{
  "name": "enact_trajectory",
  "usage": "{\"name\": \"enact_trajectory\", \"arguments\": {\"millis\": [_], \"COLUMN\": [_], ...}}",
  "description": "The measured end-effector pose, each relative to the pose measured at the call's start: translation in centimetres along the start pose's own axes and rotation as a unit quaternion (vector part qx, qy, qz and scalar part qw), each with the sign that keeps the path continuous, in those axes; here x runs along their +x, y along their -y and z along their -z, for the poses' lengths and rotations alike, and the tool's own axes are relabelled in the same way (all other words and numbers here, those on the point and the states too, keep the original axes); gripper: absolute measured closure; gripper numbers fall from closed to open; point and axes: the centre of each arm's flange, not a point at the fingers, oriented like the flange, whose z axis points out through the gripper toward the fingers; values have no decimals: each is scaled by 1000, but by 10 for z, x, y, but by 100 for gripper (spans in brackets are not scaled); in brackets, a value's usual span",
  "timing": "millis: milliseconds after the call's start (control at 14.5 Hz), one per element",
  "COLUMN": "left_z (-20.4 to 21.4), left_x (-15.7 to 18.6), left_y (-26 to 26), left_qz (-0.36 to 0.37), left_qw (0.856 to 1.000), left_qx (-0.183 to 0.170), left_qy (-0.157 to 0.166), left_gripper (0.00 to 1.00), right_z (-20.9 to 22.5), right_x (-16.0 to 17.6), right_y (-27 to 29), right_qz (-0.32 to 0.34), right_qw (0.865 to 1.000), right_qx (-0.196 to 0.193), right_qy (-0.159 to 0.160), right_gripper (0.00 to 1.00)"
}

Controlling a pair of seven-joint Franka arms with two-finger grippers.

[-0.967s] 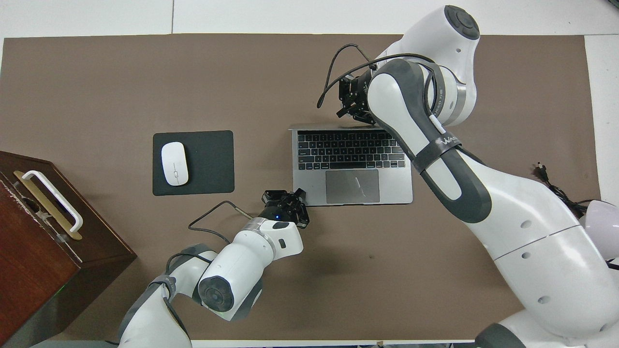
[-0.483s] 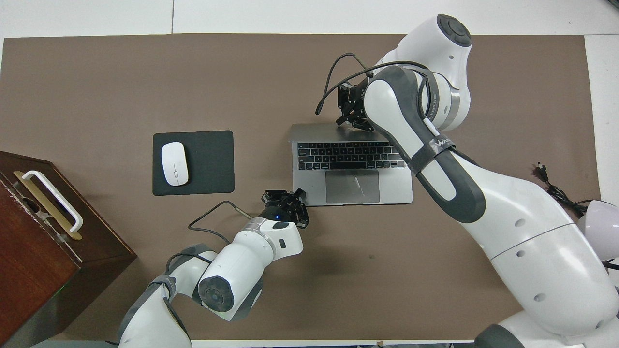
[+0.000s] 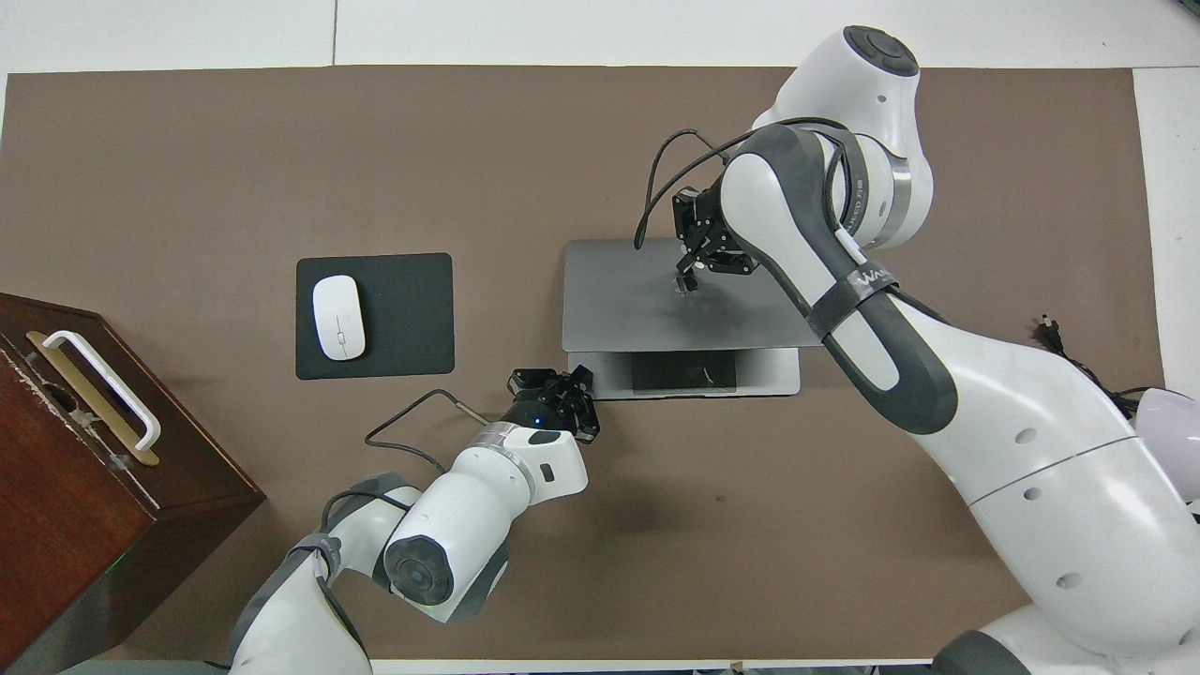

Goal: Close laptop with both arms
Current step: 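Push the screen down toward the keyboard with the right gripper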

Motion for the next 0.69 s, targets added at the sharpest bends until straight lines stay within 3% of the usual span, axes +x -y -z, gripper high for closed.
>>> {"name": "enact_trajectory", "arguments": {"millis": [691], "left_z": [0], "left_x": [0], "left_y": [0], "left_qz": [0], "left_qw": [1000], "left_qx": [0], "left_qy": [0], "left_gripper": [99], "right_z": [-6], "right_x": [0], "right_y": [-11], "right_qz": [8], "right_qw": [999], "right_qx": [-33], "right_qy": [-2], "right_gripper": [99]}}
